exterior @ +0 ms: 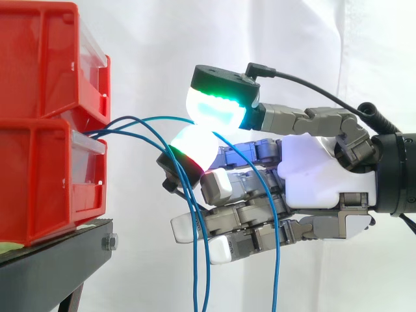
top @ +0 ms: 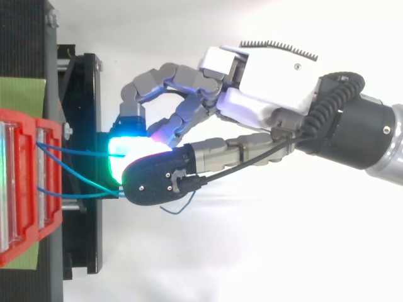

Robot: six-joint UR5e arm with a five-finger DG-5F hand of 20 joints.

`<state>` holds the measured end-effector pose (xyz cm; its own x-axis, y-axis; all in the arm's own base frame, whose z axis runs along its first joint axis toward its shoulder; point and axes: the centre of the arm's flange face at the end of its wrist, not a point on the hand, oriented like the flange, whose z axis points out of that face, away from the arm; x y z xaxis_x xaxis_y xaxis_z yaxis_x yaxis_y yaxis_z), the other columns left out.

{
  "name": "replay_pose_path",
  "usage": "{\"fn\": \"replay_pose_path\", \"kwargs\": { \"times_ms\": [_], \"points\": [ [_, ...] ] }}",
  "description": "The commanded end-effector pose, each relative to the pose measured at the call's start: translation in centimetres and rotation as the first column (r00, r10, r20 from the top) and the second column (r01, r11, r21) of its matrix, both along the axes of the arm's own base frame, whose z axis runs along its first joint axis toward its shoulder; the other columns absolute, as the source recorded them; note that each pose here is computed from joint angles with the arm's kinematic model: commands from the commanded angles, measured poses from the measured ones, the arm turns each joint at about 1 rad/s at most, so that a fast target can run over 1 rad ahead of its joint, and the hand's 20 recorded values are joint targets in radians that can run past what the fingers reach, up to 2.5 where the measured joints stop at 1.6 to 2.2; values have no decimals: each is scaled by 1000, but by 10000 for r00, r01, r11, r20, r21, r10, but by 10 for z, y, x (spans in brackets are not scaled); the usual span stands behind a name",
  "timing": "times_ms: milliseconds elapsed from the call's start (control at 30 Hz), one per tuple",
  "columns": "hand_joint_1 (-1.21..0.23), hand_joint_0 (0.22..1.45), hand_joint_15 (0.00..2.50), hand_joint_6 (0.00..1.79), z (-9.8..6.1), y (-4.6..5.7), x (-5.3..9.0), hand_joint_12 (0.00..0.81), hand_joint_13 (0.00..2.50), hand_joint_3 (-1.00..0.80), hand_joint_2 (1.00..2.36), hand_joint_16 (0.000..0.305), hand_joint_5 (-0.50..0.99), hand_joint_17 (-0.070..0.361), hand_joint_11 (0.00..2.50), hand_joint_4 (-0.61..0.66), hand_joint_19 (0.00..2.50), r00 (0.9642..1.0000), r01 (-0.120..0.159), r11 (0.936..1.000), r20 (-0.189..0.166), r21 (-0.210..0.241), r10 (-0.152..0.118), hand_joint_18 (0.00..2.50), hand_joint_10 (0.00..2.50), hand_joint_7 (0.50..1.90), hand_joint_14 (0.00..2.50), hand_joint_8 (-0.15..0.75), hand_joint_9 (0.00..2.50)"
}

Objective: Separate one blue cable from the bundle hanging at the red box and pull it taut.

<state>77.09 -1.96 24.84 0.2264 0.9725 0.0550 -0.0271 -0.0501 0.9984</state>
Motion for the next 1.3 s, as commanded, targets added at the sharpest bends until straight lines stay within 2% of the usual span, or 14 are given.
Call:
{"fn": "replay_pose_path", "kwargs": {
  "times_ms": [0,167,300,367,667,867,1000,1200,1267],
  "points": [
    [-769,614,462,948,0,0,0,412,856,-19,1015,56,-121,125,918,30,490,10000,6,10000,20,14,-6,840,13,1179,15,401,1133],
    [-724,622,473,949,0,1,0,388,797,-154,1018,50,-145,113,910,90,520,10000,-40,10000,17,-2,40,754,16,1151,17,366,1054],
    [-649,600,484,940,-1,-1,0,383,759,-428,1006,49,-161,111,929,147,532,10000,-25,10000,2,-5,25,715,17,1084,16,355,1012],
    [-615,587,477,933,-1,1,0,386,757,-500,1000,50,-161,112,917,150,532,10000,-40,10000,2,-5,40,710,19,1066,17,358,1004],
    [-608,584,476,926,-1,0,-1,386,757,-500,1000,50,-161,112,910,149,530,10000,-25,10000,-40,1,25,712,17,1059,17,358,1003],
    [-715,607,473,936,-1,0,-1,380,771,-235,1017,49,-144,111,920,141,524,10000,-25,10000,-40,1,25,731,16,1140,16,361,1034],
    [-738,602,482,939,-1,-1,-1,389,781,-147,1019,51,-135,116,922,126,528,10000,-10,10000,-40,1,10,749,16,1161,16,370,1046],
    [-697,593,485,934,-1,0,-1,381,766,-375,1009,50,-143,112,915,141,539,10000,-25,10000,-40,1,25,725,16,1086,16,357,1028],
    [-690,588,488,930,-2,0,-1,383,765,-362,1011,50,-142,112,921,139,540,10000,-10,10000,-55,-2,10,725,17,1115,18,361,1029]
  ]
}}
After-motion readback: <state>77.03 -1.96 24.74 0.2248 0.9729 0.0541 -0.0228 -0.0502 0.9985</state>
